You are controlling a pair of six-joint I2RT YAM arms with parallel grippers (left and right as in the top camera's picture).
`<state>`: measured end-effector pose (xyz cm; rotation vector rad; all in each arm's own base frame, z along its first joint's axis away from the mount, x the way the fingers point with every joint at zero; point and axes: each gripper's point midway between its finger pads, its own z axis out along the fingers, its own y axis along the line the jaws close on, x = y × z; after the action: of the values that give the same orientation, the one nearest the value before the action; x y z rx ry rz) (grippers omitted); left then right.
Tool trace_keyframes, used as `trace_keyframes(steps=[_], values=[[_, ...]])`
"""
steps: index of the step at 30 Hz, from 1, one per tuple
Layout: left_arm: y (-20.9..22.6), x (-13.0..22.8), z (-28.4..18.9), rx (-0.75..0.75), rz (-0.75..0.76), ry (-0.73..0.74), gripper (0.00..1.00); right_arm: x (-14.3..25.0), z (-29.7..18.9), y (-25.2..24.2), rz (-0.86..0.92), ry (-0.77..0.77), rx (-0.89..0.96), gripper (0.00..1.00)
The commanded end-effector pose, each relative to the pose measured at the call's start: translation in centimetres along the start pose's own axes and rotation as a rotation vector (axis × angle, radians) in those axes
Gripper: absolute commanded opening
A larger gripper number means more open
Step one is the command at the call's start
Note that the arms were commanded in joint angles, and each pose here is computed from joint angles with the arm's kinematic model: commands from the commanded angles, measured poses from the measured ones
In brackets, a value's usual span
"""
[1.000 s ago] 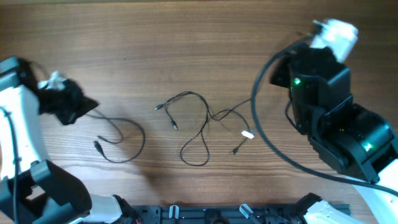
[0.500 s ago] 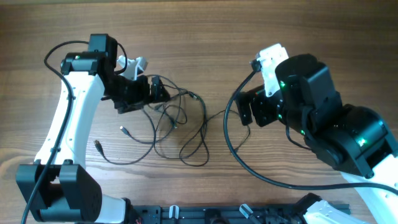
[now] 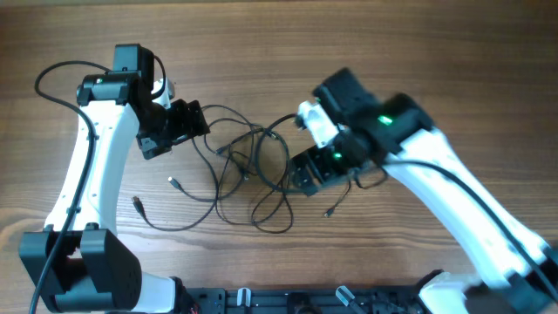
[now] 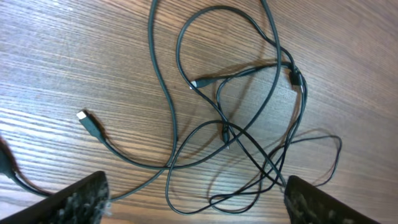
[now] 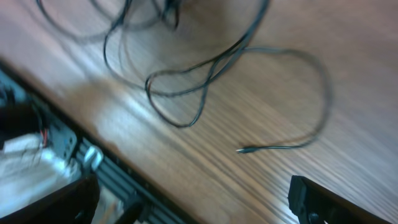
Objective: Untangle cables
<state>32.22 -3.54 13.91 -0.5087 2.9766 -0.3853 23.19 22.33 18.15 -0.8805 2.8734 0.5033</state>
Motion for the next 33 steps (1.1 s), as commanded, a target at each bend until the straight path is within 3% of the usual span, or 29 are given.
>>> trace_keyframes(steps=[1, 6, 13, 15, 17, 22, 23, 24, 25, 27, 30, 33], values=[[0.5, -0.2, -0.5, -0.021, -0.024, -0.026, 0.97, 1.1, 4.4, 2.7, -0.158, 0.157, -0.136, 0.99], [3.0, -1.9, -0.8, -0.165, -0.03, -0.111, 0.98, 1.0, 9.4, 3.4, -0.305, 0.241, -0.085, 1.0], [4.5, -2.5, -1.2, -0.184, -0.072, -0.129, 0.99, -5.8, 12.9, 5.1, -0.384, -0.008, -0.098, 0.98], [4.4, -2.5, -1.2, -0.178, -0.072, -0.127, 0.99, -6.7, 13.6, 5.4, -0.364, -0.034, -0.101, 0.89], [4.4, -2.5, -1.2, -0.177, -0.072, -0.129, 0.99, -7.2, 14.4, 5.3, -0.336, -0.045, -0.103, 0.74], [4.4, -2.5, -1.2, -0.177, -0.076, -0.127, 0.96, -7.6, 16.4, 5.2, -0.249, -0.035, -0.105, 0.65], [4.4, -2.4, -1.2, -0.174, -0.075, -0.125, 0.96, -7.5, 16.8, 5.0, -0.245, -0.025, -0.104, 0.56], [4.3, -2.4, -1.2, -0.17, -0.075, -0.123, 0.96, -7.4, 16.8, 5.0, -0.228, -0.022, -0.103, 0.36], [4.3, -2.3, -1.1, -0.168, -0.075, -0.12, 0.97, -7.4, 16.8, 5.0, -0.206, -0.02, -0.104, 0.04], [4.3, -2.3, -1.1, -0.168, -0.075, -0.12, 0.98, -6.3, 16.4, 4.9, -0.085, 0.037, -0.095, 0.04], [3.9, -2.5, -1.1, -0.146, -0.073, -0.124, 1.0, -3.9, 12.8, 3.8, -0.039, 0.158, -0.002, 0.04], [3.6, -2.3, -1.0, -0.131, -0.073, -0.114, 1.0, -5.1, 7.0, 4.4, -0.054, 0.081, 0.047, 0.04]])
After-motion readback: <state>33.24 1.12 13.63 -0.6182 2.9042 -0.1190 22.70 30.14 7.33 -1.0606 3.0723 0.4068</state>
